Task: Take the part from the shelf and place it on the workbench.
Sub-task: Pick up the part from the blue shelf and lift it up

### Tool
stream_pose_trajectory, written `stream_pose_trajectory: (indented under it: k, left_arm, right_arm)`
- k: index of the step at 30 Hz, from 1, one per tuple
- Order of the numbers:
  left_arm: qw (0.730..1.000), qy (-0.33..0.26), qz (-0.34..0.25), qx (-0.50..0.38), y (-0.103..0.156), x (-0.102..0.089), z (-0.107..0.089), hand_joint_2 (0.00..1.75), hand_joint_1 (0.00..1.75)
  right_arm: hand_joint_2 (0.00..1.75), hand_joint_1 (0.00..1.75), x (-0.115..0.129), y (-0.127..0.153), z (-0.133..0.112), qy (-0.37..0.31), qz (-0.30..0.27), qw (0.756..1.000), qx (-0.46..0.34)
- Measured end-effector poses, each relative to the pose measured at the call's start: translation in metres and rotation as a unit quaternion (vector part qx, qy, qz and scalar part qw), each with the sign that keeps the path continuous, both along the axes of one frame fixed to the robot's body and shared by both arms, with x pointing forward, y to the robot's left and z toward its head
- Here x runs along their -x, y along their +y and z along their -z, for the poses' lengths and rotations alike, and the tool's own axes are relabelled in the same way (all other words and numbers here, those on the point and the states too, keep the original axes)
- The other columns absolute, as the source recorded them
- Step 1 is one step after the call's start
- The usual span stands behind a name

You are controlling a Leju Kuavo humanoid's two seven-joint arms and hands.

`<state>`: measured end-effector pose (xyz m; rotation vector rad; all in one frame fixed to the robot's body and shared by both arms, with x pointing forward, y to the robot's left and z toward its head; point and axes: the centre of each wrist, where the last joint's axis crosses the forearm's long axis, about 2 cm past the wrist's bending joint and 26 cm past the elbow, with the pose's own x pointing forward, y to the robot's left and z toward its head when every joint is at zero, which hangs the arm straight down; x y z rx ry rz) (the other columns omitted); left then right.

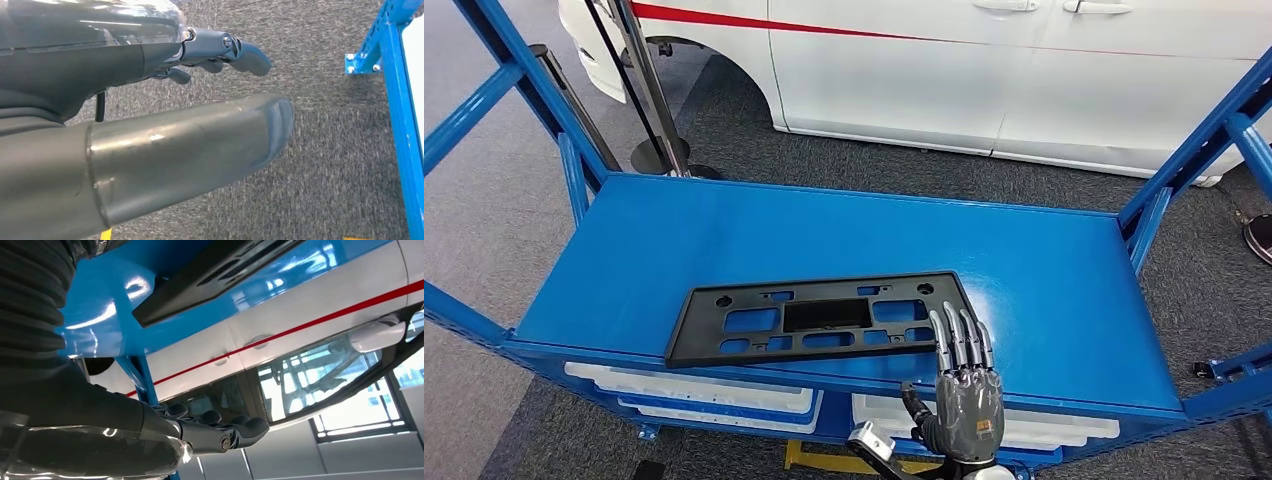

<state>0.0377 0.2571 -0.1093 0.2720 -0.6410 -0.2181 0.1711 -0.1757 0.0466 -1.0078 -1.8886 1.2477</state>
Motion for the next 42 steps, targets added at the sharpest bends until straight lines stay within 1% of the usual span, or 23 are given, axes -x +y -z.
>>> stream_pose_trajectory:
  k: [8, 14, 17, 24, 29, 42]
  left_arm:
    - [1.000, 0.000, -0.008, 0.000, 0.001, 0.001, 0.000, 0.00, 0.00]
    - [1.000, 0.000, -0.003, -0.001, 0.001, 0.001, 0.000, 0.00, 0.00]
    - [1.000, 0.000, 0.005, 0.000, 0.001, 0.000, 0.000, 0.00, 0.00]
    - [1.000, -0.001, 0.022, 0.002, 0.001, -0.001, 0.000, 0.00, 0.00]
    - [1.000, -0.001, 0.030, 0.003, 0.001, -0.002, 0.000, 0.00, 0.00]
    - [0.999, -0.004, 0.041, 0.003, 0.001, -0.003, 0.000, 0.00, 0.00]
  right_arm:
    - [1.75, 0.00, 0.006, -0.008, 0.010, 0.016, 0.001, 1.000, 0.013]
    - [1.75, 0.00, 0.004, -0.008, 0.012, 0.017, -0.002, 1.000, 0.021]
    - [1.75, 0.00, -0.006, -0.006, 0.010, 0.010, -0.005, 1.000, 0.024]
    - [1.75, 0.00, -0.038, 0.009, 0.004, 0.001, -0.013, 1.000, 0.019]
    - [1.75, 0.00, -0.049, 0.020, 0.007, 0.014, -0.016, 1.000, 0.019]
    - [1.75, 0.00, -0.041, 0.030, 0.026, 0.056, -0.030, 0.997, 0.036]
